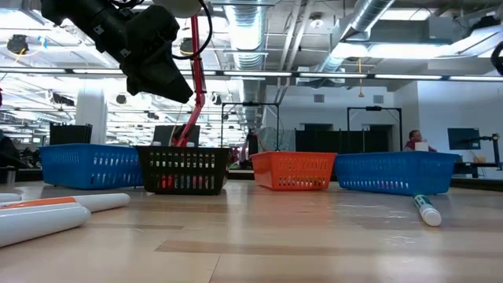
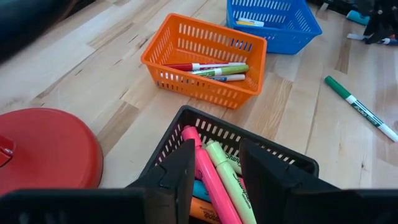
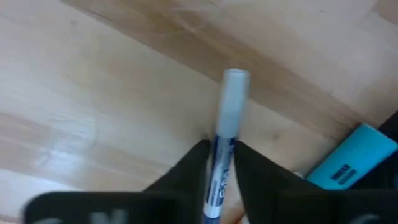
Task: Pick & Place Markers
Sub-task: Put the small blue marker pen into the orange basket
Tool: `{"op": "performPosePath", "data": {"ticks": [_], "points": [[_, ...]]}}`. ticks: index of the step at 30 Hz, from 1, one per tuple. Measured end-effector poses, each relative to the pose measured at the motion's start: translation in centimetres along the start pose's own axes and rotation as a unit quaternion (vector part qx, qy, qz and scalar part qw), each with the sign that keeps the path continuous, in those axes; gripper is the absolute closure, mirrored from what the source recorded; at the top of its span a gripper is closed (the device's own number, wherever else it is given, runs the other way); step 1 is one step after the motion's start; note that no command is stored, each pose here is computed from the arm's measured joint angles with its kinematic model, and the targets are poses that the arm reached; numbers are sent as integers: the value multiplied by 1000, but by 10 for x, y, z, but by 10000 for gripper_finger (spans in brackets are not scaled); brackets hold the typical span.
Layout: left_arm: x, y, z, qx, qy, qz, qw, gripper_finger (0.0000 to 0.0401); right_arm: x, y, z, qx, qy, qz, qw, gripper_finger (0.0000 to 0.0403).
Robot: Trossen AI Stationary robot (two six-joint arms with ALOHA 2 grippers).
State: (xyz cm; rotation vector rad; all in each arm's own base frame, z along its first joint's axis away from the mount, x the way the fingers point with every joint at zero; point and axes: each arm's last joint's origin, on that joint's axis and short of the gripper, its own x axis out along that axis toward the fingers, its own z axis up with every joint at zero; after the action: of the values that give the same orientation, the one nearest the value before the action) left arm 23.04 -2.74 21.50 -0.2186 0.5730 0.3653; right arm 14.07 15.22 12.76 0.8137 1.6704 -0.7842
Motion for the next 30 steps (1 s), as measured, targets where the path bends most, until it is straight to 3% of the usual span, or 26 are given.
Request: {"op": "performPosePath", "data": {"ticks": [5, 10, 13, 15, 20, 23, 27, 30], "points": [[0, 0, 0, 0, -2, -1, 1000, 280, -13, 16, 9, 14, -6, 40, 999, 388], [0, 0, 1, -1, -5, -2, 1000, 280, -55, 48, 23, -31, -77, 128, 988, 361], [0, -1, 2, -2, -8, -3, 1000, 280, -91, 66, 36, -50, -159, 187, 968, 352], [0, -1, 2, -3, -8, -4, 1000, 280, -111, 72, 49, -65, -225, 198, 952, 360], [0, -1, 2, -4, -11, -5, 1000, 280, -146, 74, 101, -56, -402, 179, 896, 391], [0, -1, 2, -4, -12, -5, 1000, 280, -158, 68, 143, -45, -451, 164, 876, 387], [0, -1, 3, -5, -14, -6, 1000, 280, -160, 60, 197, -35, -450, 176, 875, 361], [0, -1, 3, -5, -14, -6, 1000, 280, -150, 56, 225, -44, -420, 180, 888, 357]]}}
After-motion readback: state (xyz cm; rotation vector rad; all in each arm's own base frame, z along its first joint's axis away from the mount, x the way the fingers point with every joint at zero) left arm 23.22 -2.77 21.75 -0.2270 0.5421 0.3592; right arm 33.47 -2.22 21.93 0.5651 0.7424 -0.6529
